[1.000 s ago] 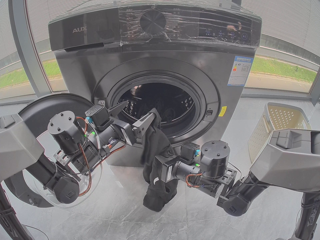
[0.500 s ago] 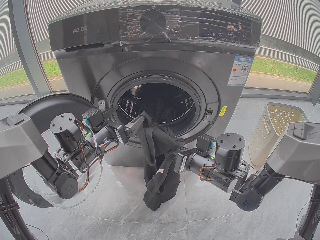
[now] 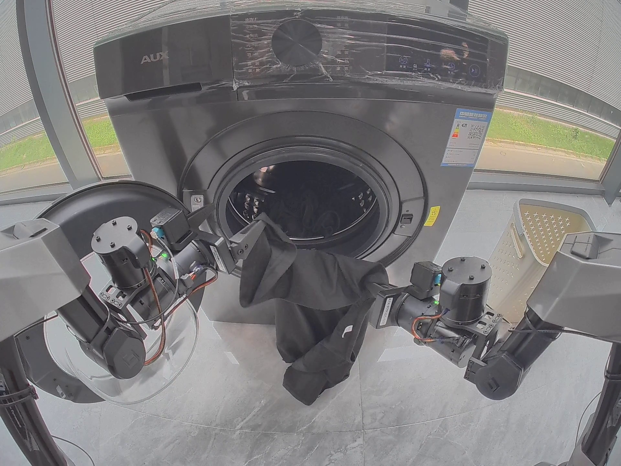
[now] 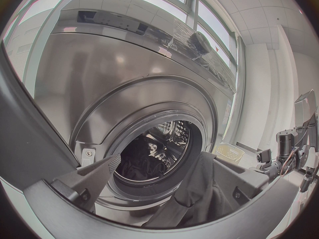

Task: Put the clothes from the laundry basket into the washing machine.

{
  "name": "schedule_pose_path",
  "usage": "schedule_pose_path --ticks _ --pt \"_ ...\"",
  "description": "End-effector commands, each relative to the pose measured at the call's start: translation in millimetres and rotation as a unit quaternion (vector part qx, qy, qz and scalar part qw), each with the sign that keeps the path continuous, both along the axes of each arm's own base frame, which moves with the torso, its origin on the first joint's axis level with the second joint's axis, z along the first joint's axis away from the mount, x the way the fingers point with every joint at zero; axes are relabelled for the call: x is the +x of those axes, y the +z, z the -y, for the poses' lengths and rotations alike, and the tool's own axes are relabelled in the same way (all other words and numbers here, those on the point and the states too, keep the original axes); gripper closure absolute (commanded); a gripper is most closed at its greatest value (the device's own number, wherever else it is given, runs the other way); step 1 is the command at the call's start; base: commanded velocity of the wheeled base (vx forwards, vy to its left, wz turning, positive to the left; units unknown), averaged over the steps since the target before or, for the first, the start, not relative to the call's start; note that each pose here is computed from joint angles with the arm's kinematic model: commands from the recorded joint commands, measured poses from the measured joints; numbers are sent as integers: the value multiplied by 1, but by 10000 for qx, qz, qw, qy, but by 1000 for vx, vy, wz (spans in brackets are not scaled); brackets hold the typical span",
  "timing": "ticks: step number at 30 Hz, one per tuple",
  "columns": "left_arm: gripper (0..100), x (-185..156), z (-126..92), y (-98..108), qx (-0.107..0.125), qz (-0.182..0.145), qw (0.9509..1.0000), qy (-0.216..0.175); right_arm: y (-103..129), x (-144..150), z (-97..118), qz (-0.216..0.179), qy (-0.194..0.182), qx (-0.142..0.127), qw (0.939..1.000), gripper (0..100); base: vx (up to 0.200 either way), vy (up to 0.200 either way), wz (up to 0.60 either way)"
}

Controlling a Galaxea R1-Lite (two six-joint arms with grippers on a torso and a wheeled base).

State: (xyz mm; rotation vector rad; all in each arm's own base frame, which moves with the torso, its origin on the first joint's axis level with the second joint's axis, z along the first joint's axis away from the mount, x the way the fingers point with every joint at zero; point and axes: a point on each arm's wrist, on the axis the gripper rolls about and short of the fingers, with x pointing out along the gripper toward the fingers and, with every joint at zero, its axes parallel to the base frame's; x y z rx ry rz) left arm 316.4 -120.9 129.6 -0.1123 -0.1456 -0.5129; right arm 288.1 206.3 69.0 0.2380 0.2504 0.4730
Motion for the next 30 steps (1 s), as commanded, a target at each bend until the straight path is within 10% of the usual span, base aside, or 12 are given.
schedule_pose_path --ticks 1,12,23,30 --pt "0 1 -4 2 -17 31 10000 60 -2 4 13 -59 -253 -65 9996 100 0 0 0" --pt "0 -5 -5 -9 201 -139 9995 -197 -3 9 23 -137 -458 -128 9988 100 0 0 0" --pt "0 -36 -20 -44 1096 -553 9815 -1466 -4 17 32 -137 -747 -156 9970 100 0 0 0" --pt "0 -30 -29 -43 1147 -475 9837 -1298 -5 24 42 -138 -982 -171 9949 100 0 0 0"
